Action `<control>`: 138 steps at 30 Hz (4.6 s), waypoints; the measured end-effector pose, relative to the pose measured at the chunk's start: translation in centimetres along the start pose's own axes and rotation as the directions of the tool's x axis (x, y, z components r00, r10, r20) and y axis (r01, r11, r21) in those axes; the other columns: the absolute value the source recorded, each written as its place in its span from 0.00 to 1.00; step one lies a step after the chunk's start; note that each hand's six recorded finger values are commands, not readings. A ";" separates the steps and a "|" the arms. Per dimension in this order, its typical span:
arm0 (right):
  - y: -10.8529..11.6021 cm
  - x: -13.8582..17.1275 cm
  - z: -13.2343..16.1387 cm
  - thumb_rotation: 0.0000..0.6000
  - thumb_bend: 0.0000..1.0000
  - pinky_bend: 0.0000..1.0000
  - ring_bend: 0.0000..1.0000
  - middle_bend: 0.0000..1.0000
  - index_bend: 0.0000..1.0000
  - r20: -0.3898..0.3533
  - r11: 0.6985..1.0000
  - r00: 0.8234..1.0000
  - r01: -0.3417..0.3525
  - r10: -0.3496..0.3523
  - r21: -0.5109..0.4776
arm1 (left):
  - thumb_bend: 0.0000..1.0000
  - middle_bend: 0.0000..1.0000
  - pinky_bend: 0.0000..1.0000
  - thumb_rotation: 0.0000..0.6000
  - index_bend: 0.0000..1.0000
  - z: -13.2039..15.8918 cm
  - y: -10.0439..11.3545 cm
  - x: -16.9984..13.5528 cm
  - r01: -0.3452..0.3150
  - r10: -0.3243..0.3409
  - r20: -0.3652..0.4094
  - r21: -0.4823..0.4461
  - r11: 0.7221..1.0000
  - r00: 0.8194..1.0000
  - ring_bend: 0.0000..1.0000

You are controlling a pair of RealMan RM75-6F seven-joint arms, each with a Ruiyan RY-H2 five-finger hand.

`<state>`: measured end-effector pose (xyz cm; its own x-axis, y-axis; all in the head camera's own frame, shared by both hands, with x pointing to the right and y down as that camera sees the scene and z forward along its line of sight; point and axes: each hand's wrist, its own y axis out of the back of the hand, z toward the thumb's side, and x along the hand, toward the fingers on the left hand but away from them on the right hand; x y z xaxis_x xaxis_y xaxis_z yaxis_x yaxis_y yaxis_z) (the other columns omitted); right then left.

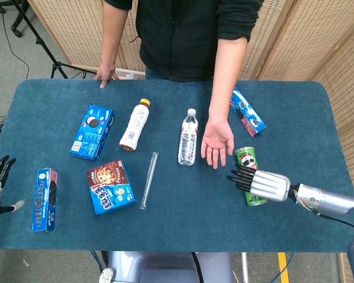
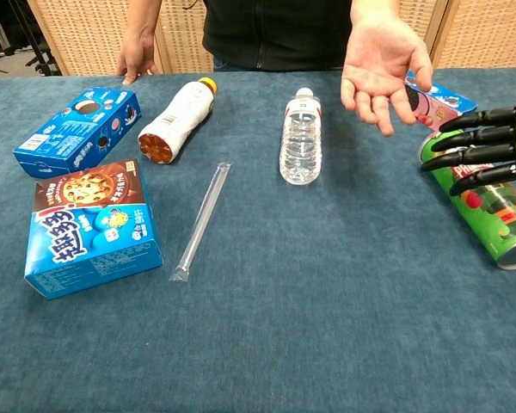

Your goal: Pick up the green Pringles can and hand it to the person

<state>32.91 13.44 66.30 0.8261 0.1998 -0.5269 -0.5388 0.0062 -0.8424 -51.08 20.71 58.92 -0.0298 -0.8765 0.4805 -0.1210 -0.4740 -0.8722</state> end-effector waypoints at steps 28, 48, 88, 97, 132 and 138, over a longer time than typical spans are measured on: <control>-3.2 -2.3 1.2 1.00 1.00 0.53 0.45 0.55 0.60 -0.049 0.992 0.991 -0.125 0.124 -0.013 | 0.00 0.00 0.00 1.00 0.00 0.6 -0.8 0.5 0.028 -0.028 -0.008 0.007 1.000 1.000 0.00; -0.3 6.7 1.2 1.00 1.00 0.54 0.47 0.57 0.63 0.131 0.996 0.991 0.035 -0.024 -0.082 | 0.00 0.00 0.00 1.00 0.00 1.5 -0.5 0.5 0.030 -0.030 0.025 -0.002 1.000 0.999 0.00; 17.0 1.5 -8.6 1.00 1.00 0.54 0.48 0.55 0.63 0.154 0.870 0.898 0.338 -0.413 0.359 | 0.00 0.00 0.00 1.00 0.00 1.6 0.1 -0.3 0.034 -0.032 0.054 -0.029 0.999 0.998 0.00; 15.1 -1.2 -9.4 1.00 1.00 0.54 0.46 0.54 0.63 0.005 0.838 0.968 0.214 -0.250 0.502 | 0.00 0.00 0.00 1.00 0.00 1.5 -0.5 0.1 0.052 -0.051 0.039 -0.021 0.998 0.998 0.00; 14.5 -6.6 -9.7 1.00 0.93 0.08 0.00 0.00 0.00 0.096 0.777 0.991 0.014 -0.095 0.629 | 0.00 0.00 0.00 1.00 0.00 1.5 -1.1 0.6 0.076 -0.075 0.020 -0.012 0.997 0.997 0.00; 15.7 -5.2 -10.2 1.00 0.93 0.07 0.00 0.00 0.00 0.130 0.781 0.982 0.027 -0.138 0.624 | 0.00 0.00 0.00 1.00 0.00 1.6 -1.0 0.5 0.074 -0.074 0.024 -0.017 0.997 0.997 0.00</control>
<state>21.88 2.54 54.69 0.8641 0.3225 -0.3865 -0.5013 0.6218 -0.6017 -49.43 20.59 59.93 0.0026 -0.8409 0.5411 -0.1393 -0.5362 -0.8325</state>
